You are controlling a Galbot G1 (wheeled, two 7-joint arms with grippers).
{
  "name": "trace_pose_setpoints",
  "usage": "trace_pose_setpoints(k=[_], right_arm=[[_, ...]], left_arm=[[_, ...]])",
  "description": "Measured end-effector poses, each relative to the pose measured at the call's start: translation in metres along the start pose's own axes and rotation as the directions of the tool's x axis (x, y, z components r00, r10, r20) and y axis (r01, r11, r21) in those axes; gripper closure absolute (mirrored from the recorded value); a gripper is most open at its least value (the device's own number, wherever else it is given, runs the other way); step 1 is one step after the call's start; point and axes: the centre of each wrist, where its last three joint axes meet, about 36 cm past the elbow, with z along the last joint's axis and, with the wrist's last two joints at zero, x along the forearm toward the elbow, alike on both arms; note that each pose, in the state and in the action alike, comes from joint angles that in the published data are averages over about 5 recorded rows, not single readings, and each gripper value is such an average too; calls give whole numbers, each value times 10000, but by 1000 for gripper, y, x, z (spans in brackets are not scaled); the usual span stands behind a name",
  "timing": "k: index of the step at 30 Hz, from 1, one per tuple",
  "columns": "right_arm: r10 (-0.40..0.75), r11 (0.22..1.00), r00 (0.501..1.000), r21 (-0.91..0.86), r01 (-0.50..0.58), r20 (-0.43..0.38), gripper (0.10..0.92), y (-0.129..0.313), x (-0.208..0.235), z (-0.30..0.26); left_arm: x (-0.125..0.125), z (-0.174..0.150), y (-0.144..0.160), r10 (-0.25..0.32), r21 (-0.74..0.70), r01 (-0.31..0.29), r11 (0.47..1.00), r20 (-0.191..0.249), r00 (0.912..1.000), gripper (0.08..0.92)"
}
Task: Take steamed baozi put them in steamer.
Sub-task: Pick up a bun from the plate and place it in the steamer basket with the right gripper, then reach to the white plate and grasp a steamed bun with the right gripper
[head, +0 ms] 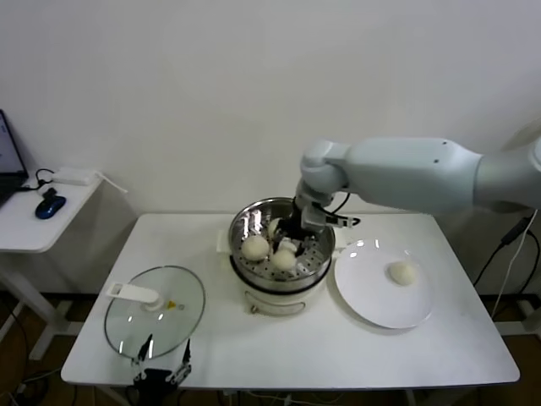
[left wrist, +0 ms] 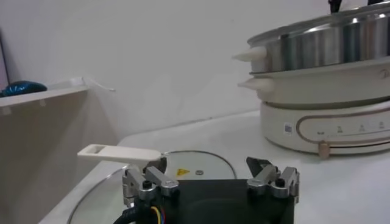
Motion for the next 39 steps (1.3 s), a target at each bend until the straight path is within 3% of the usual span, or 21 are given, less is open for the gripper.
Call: trace_pose_setpoints(k=[8, 16, 22, 28, 33, 39], right_arm=[[-44, 9996, 9994, 286, 35, 329, 438, -7, -26, 3], [4, 9994, 9989, 333, -20, 476, 247, -8, -29, 11], [-247, 9996, 9988, -132, 253, 418, 201, 4, -3, 26], [-671, 9787, 9977, -1940, 680, 114, 199, 42, 44, 45], [-822, 8948, 9947, -4441, 460, -625, 200, 91, 77, 53], [-1003, 6991, 9861, -7146, -249, -1324, 200, 152, 88, 52]], left_arm=[[0, 1, -1, -20, 41, 20, 10000, -28, 10000, 177], [1, 0, -2, -16, 53, 16, 10000, -44, 10000, 177], [1, -2, -2, 8, 48, -8, 10000, -55, 10000, 177], [2, -1, -2, 60, 31, -60, 10000, -113, 9999, 177], [0, 0, -5, 166, 51, -165, 9999, -150, 9998, 177], [-4, -1, -7, 291, 67, -290, 9996, -165, 9994, 177]])
